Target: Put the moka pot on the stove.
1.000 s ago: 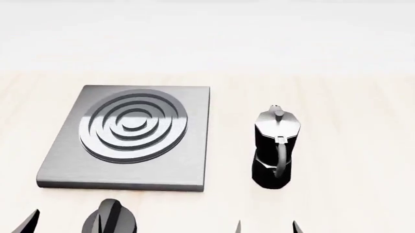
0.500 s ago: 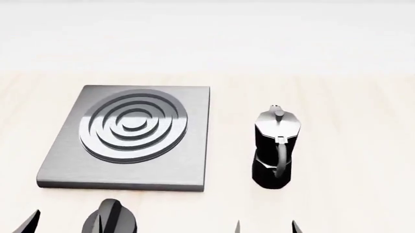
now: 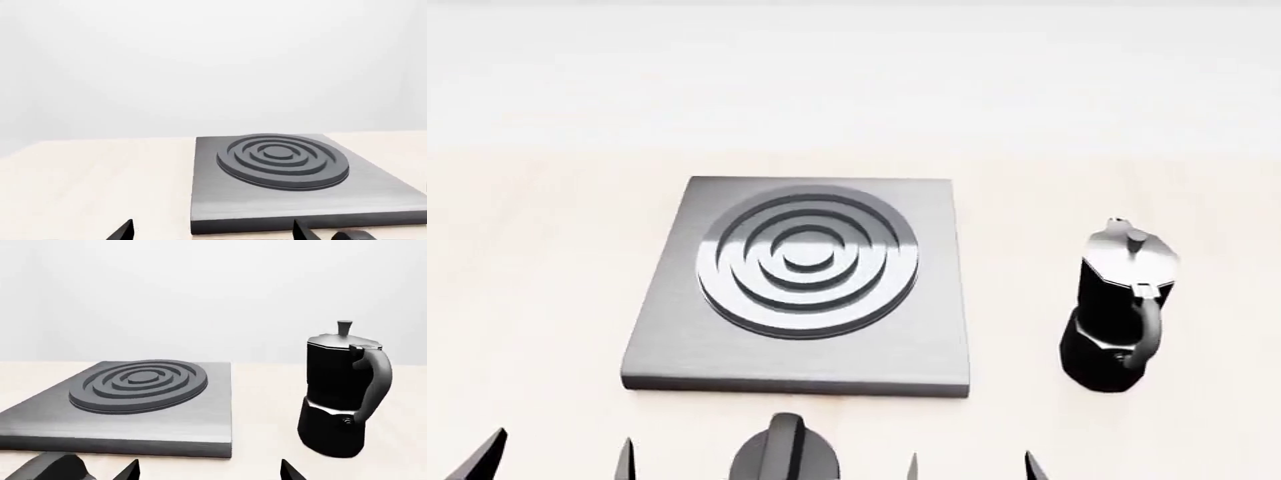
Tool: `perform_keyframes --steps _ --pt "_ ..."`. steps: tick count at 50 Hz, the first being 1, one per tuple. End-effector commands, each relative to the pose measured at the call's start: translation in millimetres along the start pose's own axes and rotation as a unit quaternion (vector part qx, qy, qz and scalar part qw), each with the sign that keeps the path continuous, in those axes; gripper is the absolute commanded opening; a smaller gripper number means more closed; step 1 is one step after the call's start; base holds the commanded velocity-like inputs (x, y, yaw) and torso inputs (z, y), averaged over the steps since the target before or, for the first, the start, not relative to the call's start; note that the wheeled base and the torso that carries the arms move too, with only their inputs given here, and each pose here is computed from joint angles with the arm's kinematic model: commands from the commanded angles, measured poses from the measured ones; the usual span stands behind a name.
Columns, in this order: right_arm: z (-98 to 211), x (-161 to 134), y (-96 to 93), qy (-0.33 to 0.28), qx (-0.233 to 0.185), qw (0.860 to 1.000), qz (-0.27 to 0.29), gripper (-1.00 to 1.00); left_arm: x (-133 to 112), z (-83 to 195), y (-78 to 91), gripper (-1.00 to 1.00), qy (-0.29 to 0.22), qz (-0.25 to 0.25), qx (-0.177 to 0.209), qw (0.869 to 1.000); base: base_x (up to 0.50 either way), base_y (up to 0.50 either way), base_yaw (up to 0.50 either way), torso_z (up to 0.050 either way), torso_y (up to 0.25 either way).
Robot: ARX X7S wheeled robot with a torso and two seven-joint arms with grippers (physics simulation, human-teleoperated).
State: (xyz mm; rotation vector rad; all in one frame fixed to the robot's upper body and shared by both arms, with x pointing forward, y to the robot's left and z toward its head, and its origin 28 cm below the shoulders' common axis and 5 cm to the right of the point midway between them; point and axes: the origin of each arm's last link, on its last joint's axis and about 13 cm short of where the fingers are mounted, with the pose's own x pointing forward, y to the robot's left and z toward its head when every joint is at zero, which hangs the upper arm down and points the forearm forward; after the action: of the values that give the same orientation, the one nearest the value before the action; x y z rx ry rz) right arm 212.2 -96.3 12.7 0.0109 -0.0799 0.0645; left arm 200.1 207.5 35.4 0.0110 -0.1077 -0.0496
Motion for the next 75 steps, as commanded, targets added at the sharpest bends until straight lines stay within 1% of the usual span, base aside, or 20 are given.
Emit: perform_keyframes --steps 1,6,19,22,26,32,34,35,43,45,54,58,61,62,65,66,67,75 --pt "0.0 0.0 0.2 -0.001 0.003 1.0 -0.001 1.0 0.4 -0.7 0.2 1.0 0.0 0.0 0.001 1.0 0.0 0.43 0.0 0.0 0.0" --pt "0.0 0.0 0.3 -0.001 0.005 1.0 -0.002 1.0 -0.6 0.0 -0.1 1.0 -0.001 -0.001 0.001 1.0 0.0 0.22 0.0 0.0 0.0" --pt "-0.1 0.0 0.5 -0.003 0.015 1.0 -0.011 1.0 -1.4 -0.1 -0.3 1.0 -0.003 0.002 0.001 1.0 0.0 0.01 0.0 0.0 0.0" --pt "-0.2 0.1 0.8 -0.005 0.029 1.0 -0.011 1.0 -0.8 -1.0 -0.3 1.0 0.001 0.004 0.001 1.0 0.0 0.0 0.0 0.0 0.0" --pt "-0.2 0.0 0.7 -0.003 0.026 1.0 -0.009 1.0 -0.9 -1.2 -0.6 1.0 0.004 0.002 0.006 1.0 0.0 0.0 0.0 0.0 0.0" --pt "-0.1 0.0 0.7 -0.002 0.024 1.0 -0.009 1.0 -1.8 -0.8 -0.6 1.0 -0.001 -0.002 0.002 1.0 0.0 0.0 0.0 0.0 0.0" --pt "-0.1 0.0 0.6 -0.002 0.021 1.0 -0.006 1.0 -1.3 -1.6 -0.4 1.0 -0.001 -0.002 0.001 1.0 0.0 0.0 0.0 0.0 0.0" --pt "-0.1 0.1 0.3 -0.003 0.009 1.0 -0.005 1.0 -1.4 -1.2 -0.3 1.0 -0.001 -0.001 0.0 1.0 0.0 0.0 0.0 0.0 0.0" --pt "-0.1 0.1 0.2 -0.004 0.005 1.0 -0.003 1.0 -1.9 -1.6 -0.4 1.0 -0.002 -0.002 -0.001 1.0 0.0 0.17 0.0 0.0 0.0" --pt "-0.1 0.2 0.5 -0.007 0.015 1.0 -0.006 1.0 -2.3 -0.5 -0.4 1.0 -0.004 -0.002 -0.002 1.0 0.0 0.35 0.0 0.0 0.0" --pt "-0.1 0.2 0.5 -0.006 0.014 1.0 -0.006 1.0 -1.2 -1.2 0.3 1.0 -0.004 -0.002 -0.002 1.0 0.0 0.13 0.0 0.0 0.0" --pt "-0.1 0.0 0.6 -0.003 0.02 1.0 -0.009 1.0 -1.0 -1.2 0.2 1.0 -0.003 -0.003 -0.002 1.0 0.0 0.0 0.0 0.0 0.0" --pt "-0.1 0.0 0.6 -0.003 0.019 1.0 -0.011 1.0 -0.6 -2.0 -0.2 1.0 0.002 -0.004 0.004 1.0 0.0 0.0 0.0 0.0 0.0" --pt "-0.1 0.0 0.6 -0.003 0.021 1.0 -0.011 1.0 -0.7 -3.8 -0.4 1.0 0.002 -0.002 0.012 1.0 0.0 0.0 0.0 0.0 0.0" --pt "-0.1 0.0 0.6 -0.003 0.021 1.0 -0.011 1.0 -1.1 -2.9 -0.5 1.0 0.0 -0.004 0.006 1.0 0.0 0.0 0.0 0.0 0.0" --pt "1.0 -0.8 1.3 0.037 0.023 0.999 -0.009 1.0 -1.4 -2.7 -0.3 1.0 0.003 -0.005 0.005 1.0 0.0 0.0 0.0 0.0 0.0" --pt "-0.2 -0.1 0.6 -0.002 0.02 1.0 -0.012 1.0 -1.5 -1.7 -0.3 1.0 0.004 -0.004 0.004 1.0 0.0 0.0 0.0 0.0 0.0" --pt "1.0 4.7 -4.8 0.003 0.014 1.0 -0.021 1.0 -2.1 -1.3 0.3 1.0 0.003 -0.005 0.005 1.0 0.0 0.0 0.0 0.0 0.0"
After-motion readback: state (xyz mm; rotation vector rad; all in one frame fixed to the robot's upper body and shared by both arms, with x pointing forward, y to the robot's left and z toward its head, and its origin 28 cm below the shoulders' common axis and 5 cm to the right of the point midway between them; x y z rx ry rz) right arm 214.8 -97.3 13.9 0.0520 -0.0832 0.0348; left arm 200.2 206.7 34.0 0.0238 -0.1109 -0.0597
